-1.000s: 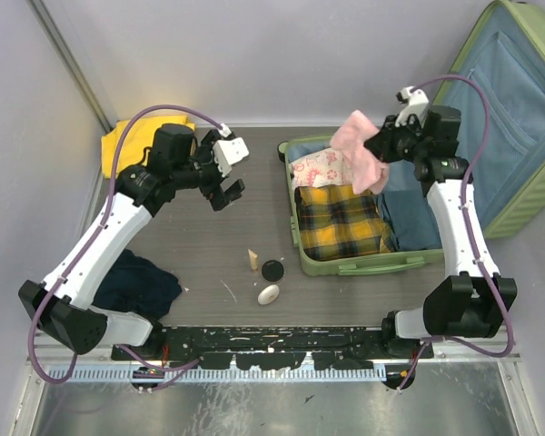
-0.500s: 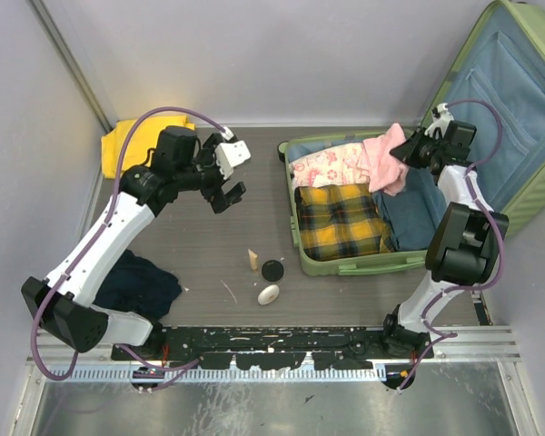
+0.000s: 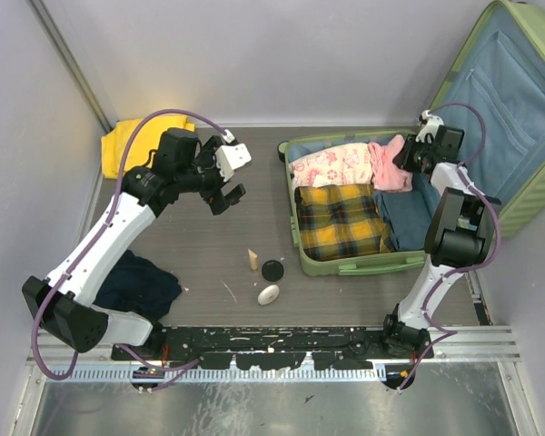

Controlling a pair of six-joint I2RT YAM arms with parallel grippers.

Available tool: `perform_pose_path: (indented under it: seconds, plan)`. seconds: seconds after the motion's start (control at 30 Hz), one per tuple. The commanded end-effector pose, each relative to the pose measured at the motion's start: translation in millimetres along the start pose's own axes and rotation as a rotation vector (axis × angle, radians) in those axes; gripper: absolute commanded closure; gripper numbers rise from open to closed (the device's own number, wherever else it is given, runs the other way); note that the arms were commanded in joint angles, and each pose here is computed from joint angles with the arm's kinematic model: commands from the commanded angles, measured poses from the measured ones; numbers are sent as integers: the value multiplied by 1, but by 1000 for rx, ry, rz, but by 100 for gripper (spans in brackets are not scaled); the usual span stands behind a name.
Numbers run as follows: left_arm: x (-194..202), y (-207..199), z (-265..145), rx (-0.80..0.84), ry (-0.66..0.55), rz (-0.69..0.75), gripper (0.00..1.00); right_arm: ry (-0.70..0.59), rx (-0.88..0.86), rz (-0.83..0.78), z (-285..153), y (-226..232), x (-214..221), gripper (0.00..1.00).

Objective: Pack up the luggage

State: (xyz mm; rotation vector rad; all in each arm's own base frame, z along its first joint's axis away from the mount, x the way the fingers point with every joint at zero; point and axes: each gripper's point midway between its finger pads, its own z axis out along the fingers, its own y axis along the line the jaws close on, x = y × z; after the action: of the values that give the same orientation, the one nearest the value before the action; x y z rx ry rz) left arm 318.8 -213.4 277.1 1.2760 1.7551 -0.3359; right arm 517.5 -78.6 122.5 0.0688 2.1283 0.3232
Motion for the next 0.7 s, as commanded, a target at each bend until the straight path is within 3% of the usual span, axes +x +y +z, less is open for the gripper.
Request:
perform_pose_path:
  seconds: [0.0, 0.1, 0.2, 0.33, 0.43, 0.67]
  plan:
    - [0, 9, -3, -51, 10, 3, 2, -109, 88, -193, -2, -3, -45, 65]
    - [3, 13, -1, -72, 22, -10, 2, -121, 151, -225, -11, -9, -53, 40]
    - [6, 18, 0, -102, 34, -30, 2, -144, 180, -261, -25, -9, -69, 25]
    - [17, 32, 8, -159, 76, -95, 2, -169, 152, -308, -42, 4, -94, 22]
    - [24, 52, 13, -201, 97, -195, 2, -183, 158, -336, -55, 9, -108, 11]
    - [68, 118, 26, -312, 168, -466, 2, -139, 67, -344, -77, 35, -113, 7]
